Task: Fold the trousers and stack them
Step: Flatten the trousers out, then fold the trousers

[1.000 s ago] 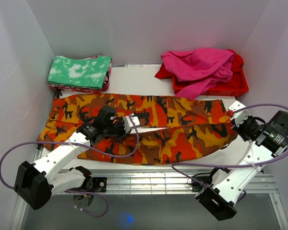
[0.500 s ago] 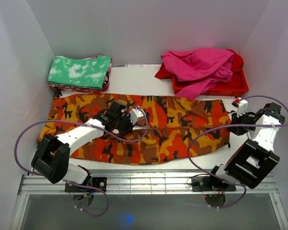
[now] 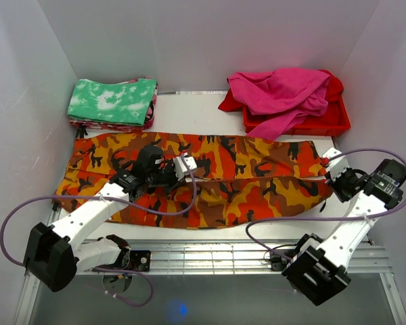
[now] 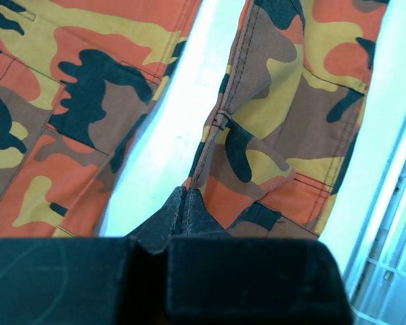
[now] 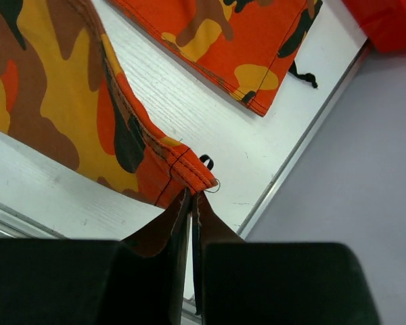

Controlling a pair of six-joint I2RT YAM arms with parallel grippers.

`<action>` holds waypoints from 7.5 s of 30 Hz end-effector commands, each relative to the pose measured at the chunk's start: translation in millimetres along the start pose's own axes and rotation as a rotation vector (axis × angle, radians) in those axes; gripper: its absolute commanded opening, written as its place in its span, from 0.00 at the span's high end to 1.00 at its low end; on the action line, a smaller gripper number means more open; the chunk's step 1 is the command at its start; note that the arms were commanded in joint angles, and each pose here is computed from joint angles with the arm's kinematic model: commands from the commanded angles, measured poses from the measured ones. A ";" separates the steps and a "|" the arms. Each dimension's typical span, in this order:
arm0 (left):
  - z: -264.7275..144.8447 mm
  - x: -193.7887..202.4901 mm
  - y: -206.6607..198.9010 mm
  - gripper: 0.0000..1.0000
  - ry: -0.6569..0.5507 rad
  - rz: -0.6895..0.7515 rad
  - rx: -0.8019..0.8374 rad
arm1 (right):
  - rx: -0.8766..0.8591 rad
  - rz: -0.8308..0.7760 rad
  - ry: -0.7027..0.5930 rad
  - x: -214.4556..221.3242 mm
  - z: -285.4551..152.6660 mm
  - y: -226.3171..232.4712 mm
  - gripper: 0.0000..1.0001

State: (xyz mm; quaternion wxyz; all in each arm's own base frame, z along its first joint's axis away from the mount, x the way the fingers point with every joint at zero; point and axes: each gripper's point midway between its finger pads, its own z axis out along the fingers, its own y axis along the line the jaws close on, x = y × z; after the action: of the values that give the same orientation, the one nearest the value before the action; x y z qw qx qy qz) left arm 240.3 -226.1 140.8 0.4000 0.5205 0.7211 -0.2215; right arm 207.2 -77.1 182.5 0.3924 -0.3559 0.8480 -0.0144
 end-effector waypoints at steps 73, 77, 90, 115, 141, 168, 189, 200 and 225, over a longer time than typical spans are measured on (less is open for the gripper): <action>17.5 109.5 -34.9 0.27 0.389 -0.241 0.230 | -0.282 0.531 0.696 167.4 65.9 10.0 0.92; -3.0 108.0 -38.1 0.26 0.401 -0.250 0.216 | -0.261 0.428 0.674 164.3 64.5 0.1 0.44; -92.7 133.8 108.5 0.21 0.312 -0.594 -0.274 | -0.210 0.268 0.147 -32.2 142.3 -42.6 0.27; -154.9 262.3 71.9 0.26 0.573 -0.832 -0.342 | -0.174 0.226 0.669 133.4 162.5 14.0 0.53; -188.8 115.2 136.5 0.25 0.155 -0.684 -0.371 | -0.247 0.237 0.291 -10.6 112.6 -0.2 0.45; -152.4 257.4 193.9 0.40 0.428 -0.938 -0.312 | -0.469 0.113 0.335 17.9 128.7 13.1 0.54; -158.9 282.0 183.1 0.37 0.467 -1.052 -0.403 | -0.234 0.009 0.616 112.8 169.5 -26.2 0.66; -192.5 172.7 231.5 0.06 0.188 -0.712 -0.309 | -0.323 0.027 0.216 -20.7 143.5 -68.7 0.17; -203.8 217.6 337.0 0.16 0.153 -0.587 -0.339 | -0.359 0.065 0.319 50.1 273.9 -112.1 0.40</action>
State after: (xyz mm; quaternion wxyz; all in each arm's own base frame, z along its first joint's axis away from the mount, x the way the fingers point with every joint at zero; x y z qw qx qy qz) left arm 470.9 179.2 120.2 0.3676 0.1810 0.9013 -0.1405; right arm 452.7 -123.9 20.1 0.2169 -0.3738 0.8985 0.0771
